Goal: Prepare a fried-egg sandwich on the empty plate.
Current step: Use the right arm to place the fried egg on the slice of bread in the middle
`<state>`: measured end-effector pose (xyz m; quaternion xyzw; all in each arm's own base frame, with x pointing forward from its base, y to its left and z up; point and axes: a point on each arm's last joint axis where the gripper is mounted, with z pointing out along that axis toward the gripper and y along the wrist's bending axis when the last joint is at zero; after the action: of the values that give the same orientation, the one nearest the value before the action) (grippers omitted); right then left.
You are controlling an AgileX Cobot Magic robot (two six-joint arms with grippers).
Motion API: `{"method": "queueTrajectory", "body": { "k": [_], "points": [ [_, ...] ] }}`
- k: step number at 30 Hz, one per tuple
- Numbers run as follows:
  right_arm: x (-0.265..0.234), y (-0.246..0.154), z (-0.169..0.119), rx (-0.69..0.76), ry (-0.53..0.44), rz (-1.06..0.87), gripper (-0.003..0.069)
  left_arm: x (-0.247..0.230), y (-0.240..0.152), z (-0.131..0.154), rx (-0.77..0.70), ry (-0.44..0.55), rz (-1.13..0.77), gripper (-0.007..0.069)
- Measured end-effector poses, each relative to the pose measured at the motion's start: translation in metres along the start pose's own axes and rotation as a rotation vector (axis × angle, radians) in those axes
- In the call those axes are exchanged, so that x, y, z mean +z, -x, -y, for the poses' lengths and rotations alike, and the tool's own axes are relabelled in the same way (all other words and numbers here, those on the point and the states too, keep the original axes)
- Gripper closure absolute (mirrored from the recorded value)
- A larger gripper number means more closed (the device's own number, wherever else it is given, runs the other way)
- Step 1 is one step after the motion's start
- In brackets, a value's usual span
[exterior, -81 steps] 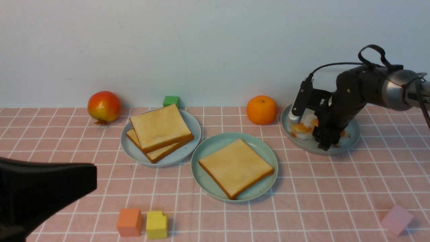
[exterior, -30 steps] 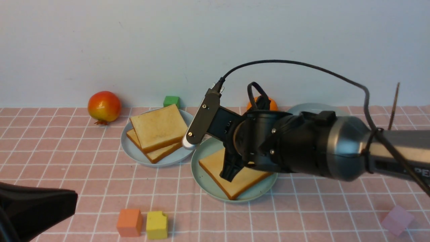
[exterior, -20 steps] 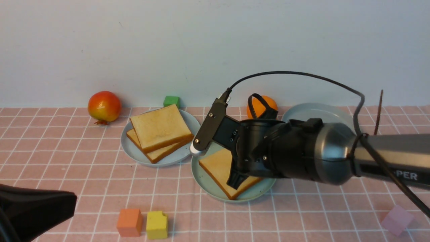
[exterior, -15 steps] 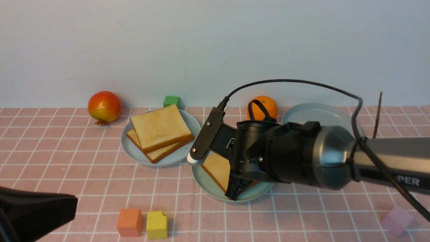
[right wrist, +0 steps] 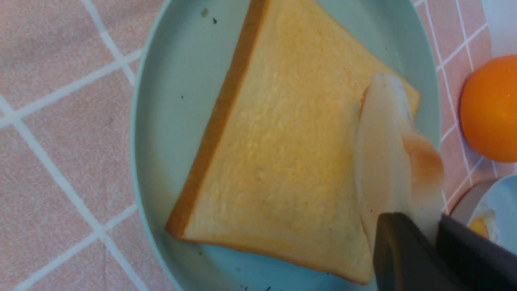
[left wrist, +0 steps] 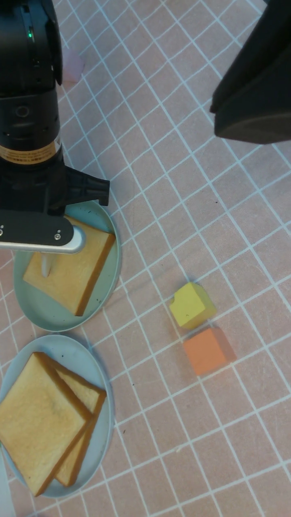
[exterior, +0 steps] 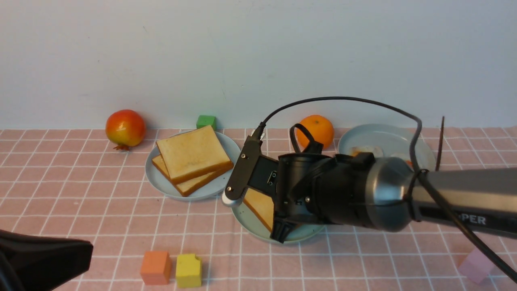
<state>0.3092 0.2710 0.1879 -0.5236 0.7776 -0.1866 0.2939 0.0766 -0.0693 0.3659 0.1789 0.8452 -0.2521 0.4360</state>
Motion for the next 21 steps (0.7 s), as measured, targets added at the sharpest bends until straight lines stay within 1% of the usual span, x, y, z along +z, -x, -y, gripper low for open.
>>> {"method": "queueTrajectory", "body": {
  "k": [6,11,12,13,14,17,18,20,21],
  "points": [
    [0.008,-0.001,-0.004,-0.025,-0.008,-0.013,0.0573,0.000,0.000,0.001,-0.007,-0.008,-0.004,0.0613],
    [0.006,0.001,-0.006,-0.007,-0.010,-0.014,0.0531,0.000,-0.001,0.001,-0.006,-0.006,-0.008,0.0613],
    [0.005,0.001,-0.009,0.001,-0.003,-0.022,0.0481,0.000,-0.001,0.000,-0.006,-0.005,-0.014,0.0613],
    [0.005,0.001,-0.009,0.003,-0.003,-0.022,0.0474,0.000,-0.001,0.000,-0.006,-0.004,-0.016,0.0613],
    [0.004,0.001,-0.012,0.015,0.008,-0.028,0.0411,0.000,-0.002,0.000,-0.006,-0.002,-0.020,0.0613],
    [0.002,0.002,-0.016,0.031,0.025,-0.040,0.0278,0.000,-0.002,0.000,-0.006,-0.001,-0.023,0.0613],
    [0.002,0.002,-0.018,0.036,0.030,-0.043,0.0248,0.000,-0.002,0.000,-0.006,-0.001,-0.024,0.0613],
    [-0.002,0.003,-0.022,0.056,0.051,-0.044,0.0124,0.000,-0.002,0.000,-0.006,-0.001,-0.026,0.0613],
    [-0.006,0.004,-0.023,0.065,0.057,-0.040,0.0091,0.000,-0.002,0.000,-0.006,-0.001,-0.026,0.0613]
  ]
}}
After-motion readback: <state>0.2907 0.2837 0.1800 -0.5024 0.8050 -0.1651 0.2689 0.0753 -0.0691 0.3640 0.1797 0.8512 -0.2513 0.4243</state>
